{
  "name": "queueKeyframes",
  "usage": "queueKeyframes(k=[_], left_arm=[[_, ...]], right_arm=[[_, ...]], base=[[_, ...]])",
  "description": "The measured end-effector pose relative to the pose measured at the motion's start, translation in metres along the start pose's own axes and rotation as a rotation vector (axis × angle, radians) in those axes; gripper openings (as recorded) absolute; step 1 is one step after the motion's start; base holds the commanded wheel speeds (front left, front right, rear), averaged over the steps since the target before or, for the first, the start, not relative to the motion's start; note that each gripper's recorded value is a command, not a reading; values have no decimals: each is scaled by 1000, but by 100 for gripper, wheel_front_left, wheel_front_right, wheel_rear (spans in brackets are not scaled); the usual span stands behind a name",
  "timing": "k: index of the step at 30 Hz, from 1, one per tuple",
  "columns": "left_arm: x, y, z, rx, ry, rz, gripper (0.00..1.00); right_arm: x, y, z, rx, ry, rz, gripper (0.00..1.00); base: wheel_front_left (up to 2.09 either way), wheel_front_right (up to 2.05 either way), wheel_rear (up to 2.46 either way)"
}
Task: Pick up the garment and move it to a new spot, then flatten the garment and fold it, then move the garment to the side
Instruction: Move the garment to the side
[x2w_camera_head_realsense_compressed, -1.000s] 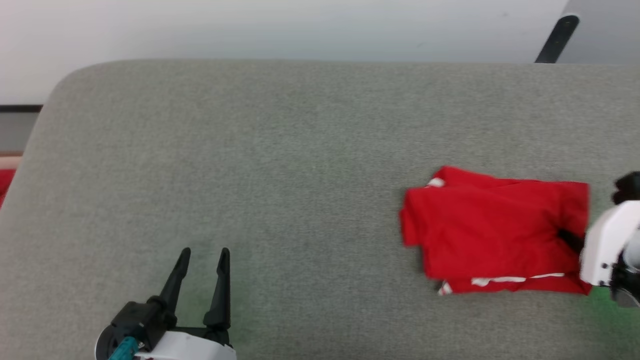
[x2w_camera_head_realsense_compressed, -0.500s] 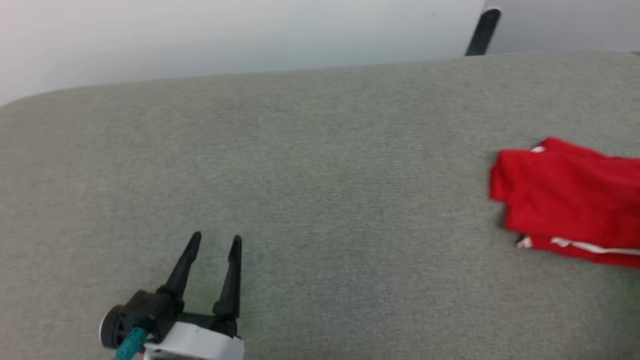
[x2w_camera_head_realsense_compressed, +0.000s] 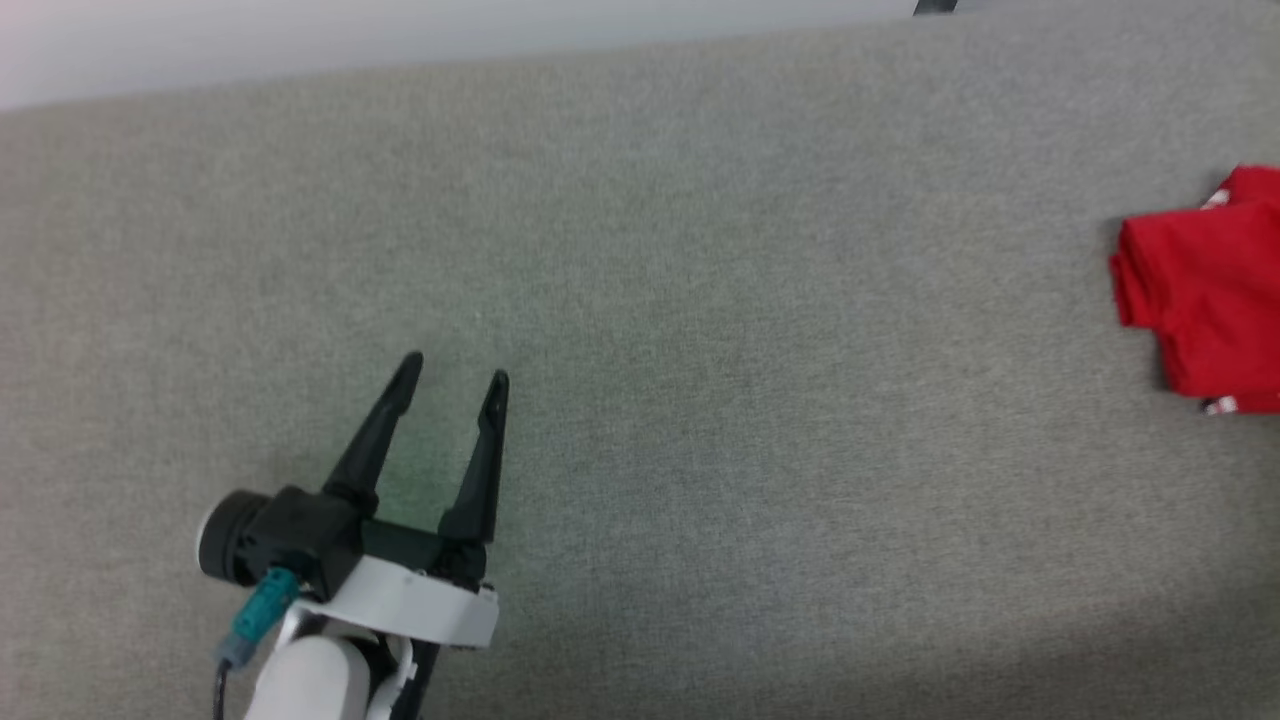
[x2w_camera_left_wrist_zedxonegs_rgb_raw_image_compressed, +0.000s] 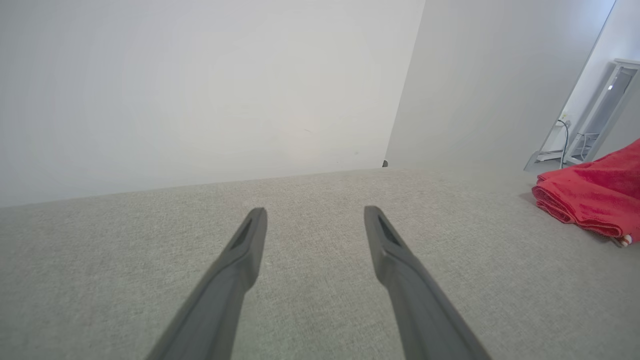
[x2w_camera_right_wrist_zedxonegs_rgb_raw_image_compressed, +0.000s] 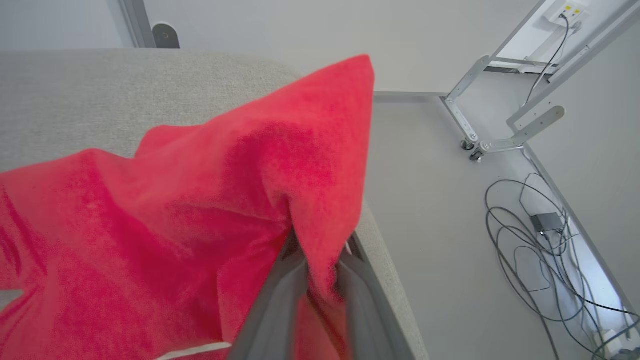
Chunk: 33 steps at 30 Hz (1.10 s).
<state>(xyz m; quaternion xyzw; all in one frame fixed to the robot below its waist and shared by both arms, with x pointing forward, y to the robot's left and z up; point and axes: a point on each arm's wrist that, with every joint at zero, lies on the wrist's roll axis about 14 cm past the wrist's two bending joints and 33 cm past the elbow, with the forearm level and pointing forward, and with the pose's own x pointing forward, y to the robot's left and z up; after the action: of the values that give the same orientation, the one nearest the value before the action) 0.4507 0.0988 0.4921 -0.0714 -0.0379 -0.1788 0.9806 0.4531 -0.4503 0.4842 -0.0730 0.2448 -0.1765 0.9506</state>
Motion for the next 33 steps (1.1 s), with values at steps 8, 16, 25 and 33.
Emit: queueKeyframes(k=[8,16,25,33], left_arm=[[14,11,-5,18,-7,0,100],[18,12,-8,36,-6,-12,100],[17,8,-4,57,-9,-25,100],[7,12,9,68,-25,13,100]], right_arm=[[30,12,-6,-98,21,-20,0],[40,14,-16,-134,30,-40,0],[35,14,-16,-125,14,-47,100],[21,19,-8,-123,-36,-24,100]], base=[[0,0,0],[0,0,0],[0,0,0],[0,0,0]])
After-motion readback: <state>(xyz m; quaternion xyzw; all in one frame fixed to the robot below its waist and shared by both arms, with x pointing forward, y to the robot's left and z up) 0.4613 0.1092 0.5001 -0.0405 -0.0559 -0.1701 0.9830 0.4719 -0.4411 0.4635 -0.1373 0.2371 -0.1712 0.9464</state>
